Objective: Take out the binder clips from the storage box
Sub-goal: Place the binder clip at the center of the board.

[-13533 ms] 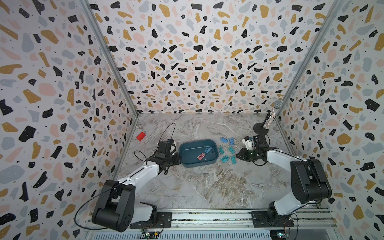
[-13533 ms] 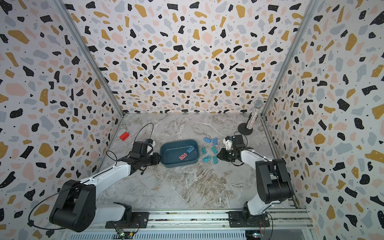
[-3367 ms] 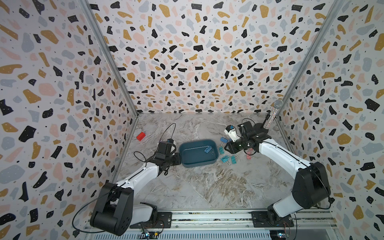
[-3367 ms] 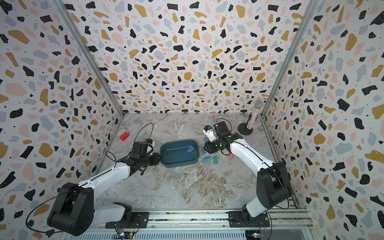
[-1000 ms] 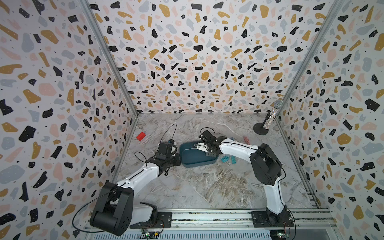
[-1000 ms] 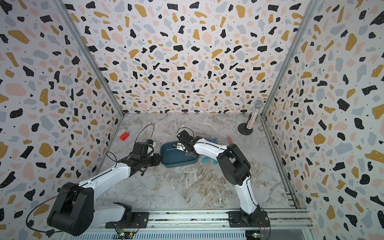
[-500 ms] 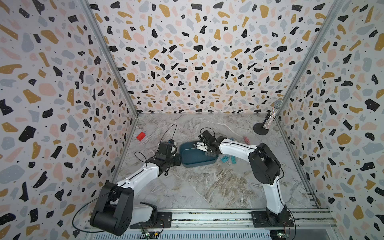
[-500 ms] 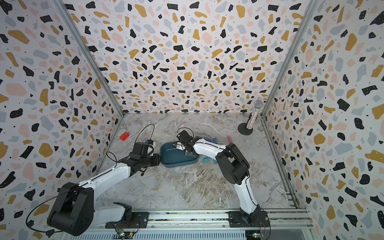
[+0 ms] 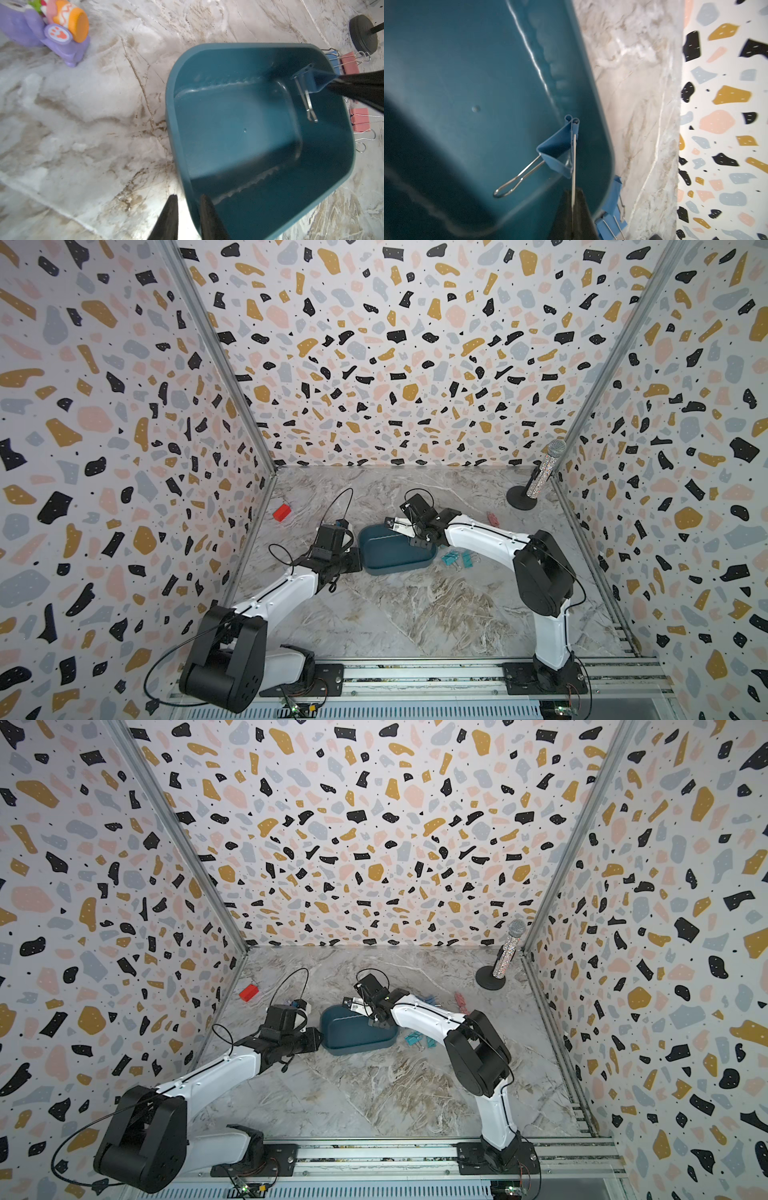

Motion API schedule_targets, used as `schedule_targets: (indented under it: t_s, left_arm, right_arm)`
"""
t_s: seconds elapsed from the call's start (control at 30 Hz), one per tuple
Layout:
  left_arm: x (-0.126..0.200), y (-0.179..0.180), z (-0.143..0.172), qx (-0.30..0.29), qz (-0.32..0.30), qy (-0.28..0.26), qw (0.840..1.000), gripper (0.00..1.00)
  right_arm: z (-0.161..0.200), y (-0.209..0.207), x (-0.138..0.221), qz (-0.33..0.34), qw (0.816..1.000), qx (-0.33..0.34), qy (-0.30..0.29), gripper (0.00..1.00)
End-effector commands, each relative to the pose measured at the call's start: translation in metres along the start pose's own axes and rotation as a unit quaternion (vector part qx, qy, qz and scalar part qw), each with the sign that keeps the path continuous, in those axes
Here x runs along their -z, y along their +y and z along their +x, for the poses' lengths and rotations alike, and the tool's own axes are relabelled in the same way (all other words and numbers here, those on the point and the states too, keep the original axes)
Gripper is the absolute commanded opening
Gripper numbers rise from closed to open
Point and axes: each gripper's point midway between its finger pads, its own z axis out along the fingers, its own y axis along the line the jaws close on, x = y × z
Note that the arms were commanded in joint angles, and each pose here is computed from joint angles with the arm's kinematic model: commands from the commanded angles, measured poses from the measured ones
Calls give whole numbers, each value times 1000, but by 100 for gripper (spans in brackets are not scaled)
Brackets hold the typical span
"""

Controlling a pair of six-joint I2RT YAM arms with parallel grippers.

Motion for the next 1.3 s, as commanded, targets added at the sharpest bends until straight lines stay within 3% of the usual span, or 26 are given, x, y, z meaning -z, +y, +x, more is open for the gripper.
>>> schedule_targets:
  t_s: [0.0, 0.2, 0.33, 0.63, 1.03, 1.27]
  left_arm:
    - [3, -2, 0, -5, 4, -6, 1000, 23]
    - [5, -3, -2, -6, 5, -10, 1000, 23]
    - [4, -3, -2, -6, 6, -9, 1000, 23]
    - [5, -7, -3, -6, 14, -12, 1000, 23]
    - [4, -10, -2, -7, 25, -15, 1000, 23]
    - [4, -11, -1, -7, 28, -15, 999, 23]
  right_arm:
    - [-4, -27, 42, 38, 999, -5, -18, 1]
    - [24, -50, 70, 81, 996, -27, 12, 0]
    - [64, -57, 85, 98, 992, -53, 54, 0]
    - [142, -39, 117, 122, 979, -109, 123, 0]
    - [217, -4, 127, 117, 964, -111, 210, 0]
    - [232, 9, 120, 98, 961, -95, 241, 0]
